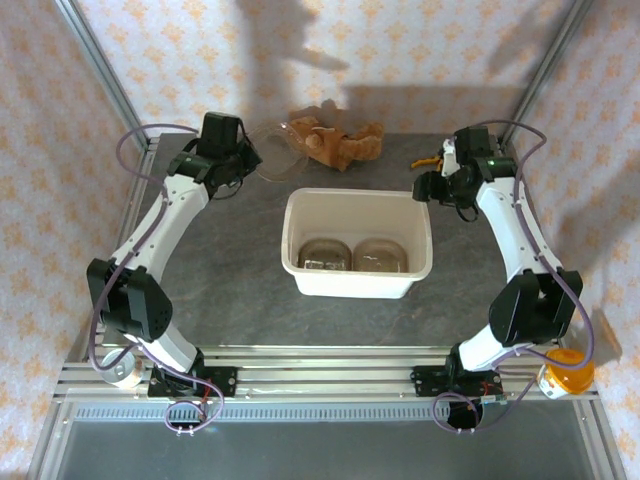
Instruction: Place the plates into the plastic bin on the countertop
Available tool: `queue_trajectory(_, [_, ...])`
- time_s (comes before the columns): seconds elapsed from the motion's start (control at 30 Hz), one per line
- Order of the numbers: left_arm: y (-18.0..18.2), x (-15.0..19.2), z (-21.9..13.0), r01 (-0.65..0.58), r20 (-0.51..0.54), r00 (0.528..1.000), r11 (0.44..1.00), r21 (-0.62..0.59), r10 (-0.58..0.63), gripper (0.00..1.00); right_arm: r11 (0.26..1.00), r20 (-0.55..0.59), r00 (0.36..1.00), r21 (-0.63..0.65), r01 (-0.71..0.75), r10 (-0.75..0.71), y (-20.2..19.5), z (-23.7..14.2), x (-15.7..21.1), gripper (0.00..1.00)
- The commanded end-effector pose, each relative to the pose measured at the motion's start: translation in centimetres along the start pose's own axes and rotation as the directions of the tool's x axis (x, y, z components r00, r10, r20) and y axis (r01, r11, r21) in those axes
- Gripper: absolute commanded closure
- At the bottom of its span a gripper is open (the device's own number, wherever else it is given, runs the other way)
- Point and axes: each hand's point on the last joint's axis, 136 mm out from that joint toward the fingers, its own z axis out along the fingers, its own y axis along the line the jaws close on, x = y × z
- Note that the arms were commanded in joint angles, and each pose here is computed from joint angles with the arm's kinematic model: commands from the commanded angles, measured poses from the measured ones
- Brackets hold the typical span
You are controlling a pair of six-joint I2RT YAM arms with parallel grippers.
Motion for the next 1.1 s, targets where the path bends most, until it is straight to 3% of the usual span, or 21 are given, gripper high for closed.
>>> queue_trajectory(0.0, [-2.6,0.6,-3.2,-0.067,-0.064,0.995,0.992,0.107,0.074,1.0,1.0,0.053,0.998,0.021,-0.02,0.019,-0.6,-0.8,-0.6,0.29])
queue_trajectory(0.2, [-7.6,6.0,-3.8,-0.157,-0.256,0.942,0.96,0.231,0.216,1.0,0.995,0.103,0.993,0.075,-0.073,0.065,-2.0,-1.5,-1.1,0.29])
queue_trajectory(0.47, [-10.4,13.7,-3.4,-0.242,-0.444,0.821,0.923,0.299,0.359,1.0,0.976,0.161,0.967,0.052,-0.21,0.199,-4.5,-3.2,-0.4,0.27])
queue_trajectory(0.67, [-11.1,19.5,-1.9,-0.249,-0.572,0.718,0.914,0.32,0.396,1.0,0.969,0.159,0.958,0.03,-0.247,0.239,-5.0,-3.5,1.3,0.27])
queue_trajectory(1.07, [-9.8,25.7,1.6,-0.29,-0.676,0.612,0.912,0.291,0.41,1.0,0.967,0.167,0.956,0.049,-0.252,0.24,-5.3,-4.3,4.4,0.27])
